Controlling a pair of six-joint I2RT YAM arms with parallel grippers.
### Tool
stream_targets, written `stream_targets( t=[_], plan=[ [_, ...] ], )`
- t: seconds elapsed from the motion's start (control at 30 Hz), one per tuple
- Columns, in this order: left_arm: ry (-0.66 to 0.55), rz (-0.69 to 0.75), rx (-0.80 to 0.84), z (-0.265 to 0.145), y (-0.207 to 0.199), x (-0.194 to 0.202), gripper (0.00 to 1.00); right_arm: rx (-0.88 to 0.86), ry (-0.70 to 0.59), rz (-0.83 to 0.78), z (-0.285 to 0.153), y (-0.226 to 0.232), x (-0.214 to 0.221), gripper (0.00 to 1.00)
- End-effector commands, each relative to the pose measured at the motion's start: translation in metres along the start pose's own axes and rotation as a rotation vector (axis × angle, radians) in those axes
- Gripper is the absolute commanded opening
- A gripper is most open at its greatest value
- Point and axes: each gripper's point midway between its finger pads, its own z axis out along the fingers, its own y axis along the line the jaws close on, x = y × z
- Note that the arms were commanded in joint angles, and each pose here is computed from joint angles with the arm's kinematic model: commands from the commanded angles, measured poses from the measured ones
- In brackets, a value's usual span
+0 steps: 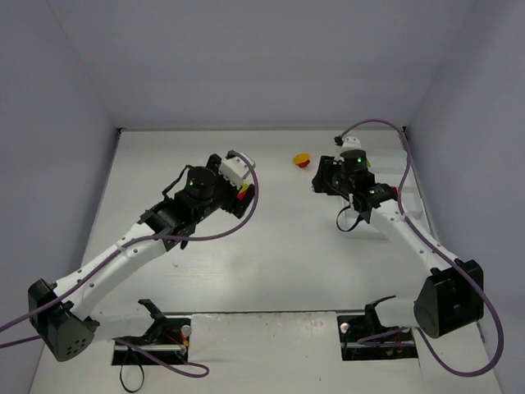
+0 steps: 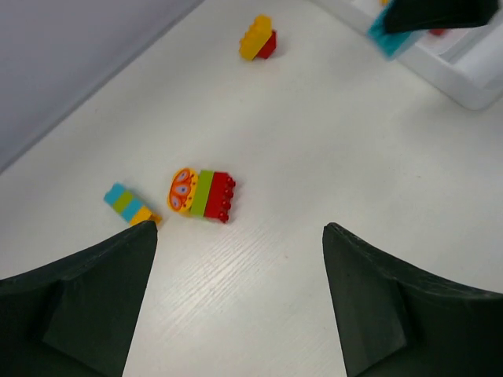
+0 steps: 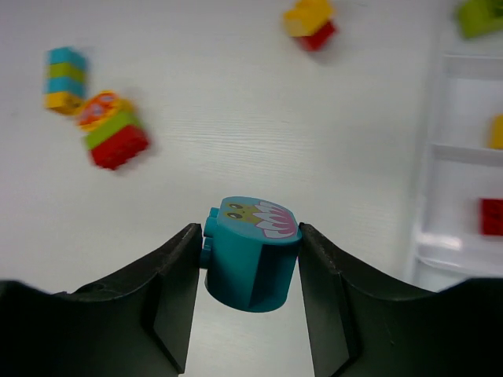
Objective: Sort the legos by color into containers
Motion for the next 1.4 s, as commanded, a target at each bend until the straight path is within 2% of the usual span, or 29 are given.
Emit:
stream_targets(
  t=[0.0,0.13,0.17,0.2,0.3,0.4,0.47,0.53,0.6,0.8,1.13,1.23,1.27,1.37],
  plan=[
    [0.039,-0.161,-0.208,-0.007,0.043,-0.011,0.80,0.310,-0.045,-0.052,-0.014,-0.062,-0.011,0.00],
    [0.210,-0.382,-0.323,-0.013,0.084,0.022,0.80,0.540,0.023,-0.056,-0.022,-0.110,0.007,0.00],
    [0.237,-0.474,-0.387,-0.013,0.106,0.030,0.80,0.571,0.036,-0.048,-0.024,-0.119,0.010,0.00],
    [0.293,-0.513,-0.413,-0.017,0.111,0.043,0.80,0.594,0.045,-0.039,-0.025,-0.125,0.013,0.00],
    [0.355,-0.601,-0.490,-0.017,0.133,0.065,0.79,0.694,0.089,-0.019,-0.032,-0.151,0.028,0.00],
    [0.387,-0.648,-0.484,-0.013,0.138,0.083,0.80,0.797,0.134,-0.004,-0.041,-0.174,0.045,0.00],
    [0.392,-0.690,-0.420,-0.008,0.133,0.086,0.80,0.846,0.153,0.032,-0.046,-0.186,0.051,0.00],
    [0.393,-0.700,-0.446,-0.012,0.142,0.090,0.80,0.861,0.158,0.052,-0.049,-0.192,0.052,0.02],
    [0.398,-0.706,-0.453,-0.015,0.143,0.093,0.80,0.861,0.177,0.078,-0.050,-0.198,0.055,0.12],
    [0.389,-0.671,-0.501,-0.024,0.150,0.096,0.80,0.774,0.252,0.140,-0.038,-0.188,0.074,0.29],
    [0.403,-0.659,-0.502,-0.022,0.150,0.102,0.80,0.740,0.283,0.184,-0.033,-0.182,0.088,0.34],
    [0.410,-0.658,-0.486,-0.019,0.147,0.104,0.80,0.737,0.286,0.188,-0.033,-0.181,0.090,0.38],
    [0.410,-0.656,-0.478,-0.017,0.146,0.105,0.80,0.735,0.282,0.189,-0.034,-0.180,0.089,0.44],
    [0.422,-0.637,-0.454,-0.013,0.141,0.106,0.80,0.723,0.273,0.199,-0.034,-0.178,0.089,0.51]
  ],
)
